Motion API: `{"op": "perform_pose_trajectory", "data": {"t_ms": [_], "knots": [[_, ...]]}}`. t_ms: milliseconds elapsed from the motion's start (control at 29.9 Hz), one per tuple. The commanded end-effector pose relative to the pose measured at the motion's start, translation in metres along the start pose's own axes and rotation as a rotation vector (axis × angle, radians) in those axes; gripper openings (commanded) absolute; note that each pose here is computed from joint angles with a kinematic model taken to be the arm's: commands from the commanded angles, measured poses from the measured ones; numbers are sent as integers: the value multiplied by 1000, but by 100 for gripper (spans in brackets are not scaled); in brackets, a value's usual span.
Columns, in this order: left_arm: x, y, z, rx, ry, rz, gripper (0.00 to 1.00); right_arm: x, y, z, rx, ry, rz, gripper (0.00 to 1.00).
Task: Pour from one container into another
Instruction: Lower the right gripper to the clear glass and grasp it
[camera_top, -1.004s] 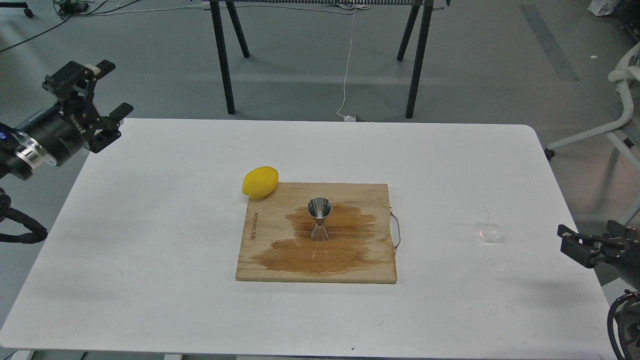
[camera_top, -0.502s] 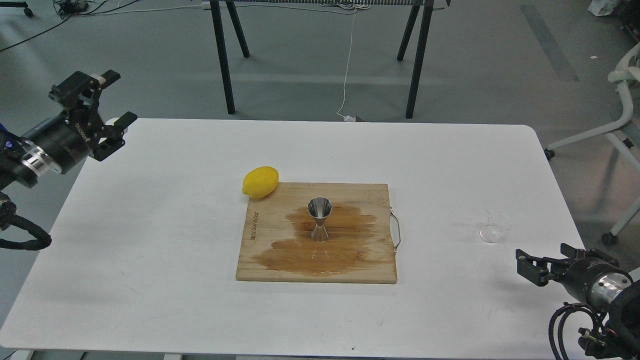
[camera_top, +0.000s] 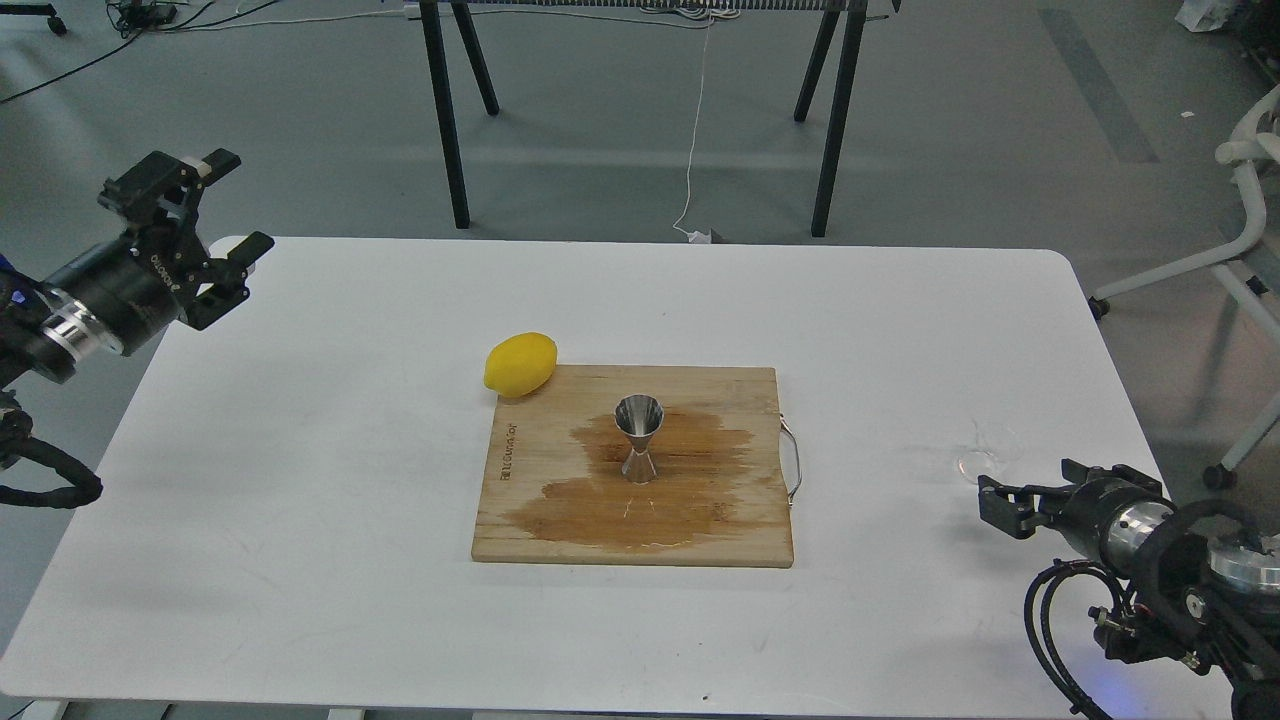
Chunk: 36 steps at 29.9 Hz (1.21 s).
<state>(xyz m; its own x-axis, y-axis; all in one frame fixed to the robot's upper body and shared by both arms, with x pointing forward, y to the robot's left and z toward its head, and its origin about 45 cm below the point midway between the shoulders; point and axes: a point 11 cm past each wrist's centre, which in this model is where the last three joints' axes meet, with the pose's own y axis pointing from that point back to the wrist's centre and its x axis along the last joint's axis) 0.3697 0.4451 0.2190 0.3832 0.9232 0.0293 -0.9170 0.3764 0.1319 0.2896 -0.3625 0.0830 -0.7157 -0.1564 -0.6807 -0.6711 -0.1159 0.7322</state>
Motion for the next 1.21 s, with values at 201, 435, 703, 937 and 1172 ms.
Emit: {"op": "perform_pose_trajectory", "data": {"t_ms": [201,435,703,937,1172], "knots": [[0,1,-2,2,5,2,99,-6,-14,13,-12,-33,-21,97],[0,1,-2,1,6,2,99,-14,-20,8,4,-44,-30,97],[1,1,-6,4,13,11,99,-20,-24,9,7,-51,-35,94],[-2,-1,-7,2,18,8,99,-23,-29,13,7,-39,-34,81],[2,1,-8,8,15,19,99,-24,-30,16,7,-39,-37,62]]}}
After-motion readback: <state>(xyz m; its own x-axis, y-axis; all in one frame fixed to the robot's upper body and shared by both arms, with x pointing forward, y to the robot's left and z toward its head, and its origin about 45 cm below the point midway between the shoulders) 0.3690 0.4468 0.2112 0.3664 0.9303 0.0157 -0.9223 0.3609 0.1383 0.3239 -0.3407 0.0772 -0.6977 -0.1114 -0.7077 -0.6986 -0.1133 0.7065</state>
